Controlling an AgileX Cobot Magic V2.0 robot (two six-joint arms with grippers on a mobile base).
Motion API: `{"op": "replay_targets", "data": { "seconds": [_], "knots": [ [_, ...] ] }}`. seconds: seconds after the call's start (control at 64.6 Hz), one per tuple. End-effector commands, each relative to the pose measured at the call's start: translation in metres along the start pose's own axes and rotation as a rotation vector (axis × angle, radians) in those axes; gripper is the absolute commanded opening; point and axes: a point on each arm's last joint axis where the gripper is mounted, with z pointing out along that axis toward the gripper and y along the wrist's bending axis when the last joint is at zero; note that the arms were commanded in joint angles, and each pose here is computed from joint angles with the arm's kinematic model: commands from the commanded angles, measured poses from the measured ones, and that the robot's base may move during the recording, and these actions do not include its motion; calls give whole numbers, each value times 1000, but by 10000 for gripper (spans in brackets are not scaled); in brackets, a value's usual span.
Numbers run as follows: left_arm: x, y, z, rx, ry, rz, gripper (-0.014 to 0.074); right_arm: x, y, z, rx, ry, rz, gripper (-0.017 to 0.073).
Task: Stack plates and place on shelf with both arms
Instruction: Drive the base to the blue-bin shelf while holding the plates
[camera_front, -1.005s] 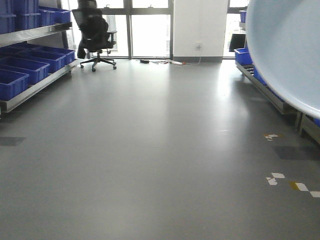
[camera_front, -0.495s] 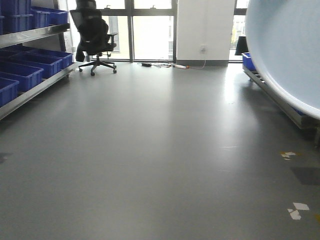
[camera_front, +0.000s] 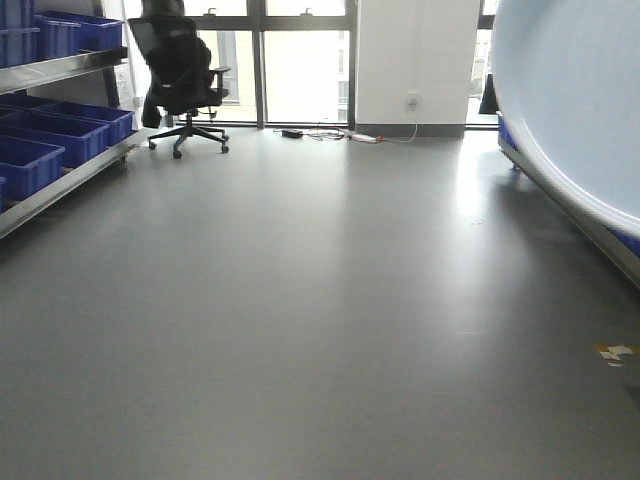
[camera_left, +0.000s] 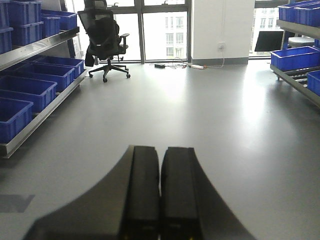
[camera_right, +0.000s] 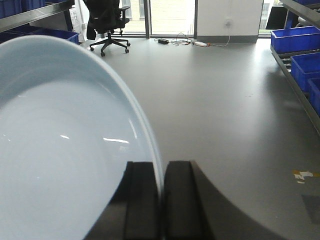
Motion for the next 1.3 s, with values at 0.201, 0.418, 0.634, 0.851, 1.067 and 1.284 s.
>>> {"op": "replay_targets", "data": {
  "seconds": [0.201,0.418,0.634,0.851,1.067,1.284],
  "knots": [
    [-17,2,0,-13,-107,-6,82,-20,0,-2,5,-130,8,58],
    [-17,2,0,-13,-107,-6,82,-20,0,-2,5,-130,8,58],
    [-16,2,0,-13,-103,-6,82,-20,0,-2,5,-130,8,58],
    [-16,2,0,-13,-103,-6,82,-20,0,-2,5,-130,8,58],
    [-16,2,0,-13,-103,-6,82,-20,0,-2,5,-130,8,58],
    [-16,2,0,-13,-103,-6,82,-20,0,-2,5,-130,8,58]
  ]
}}
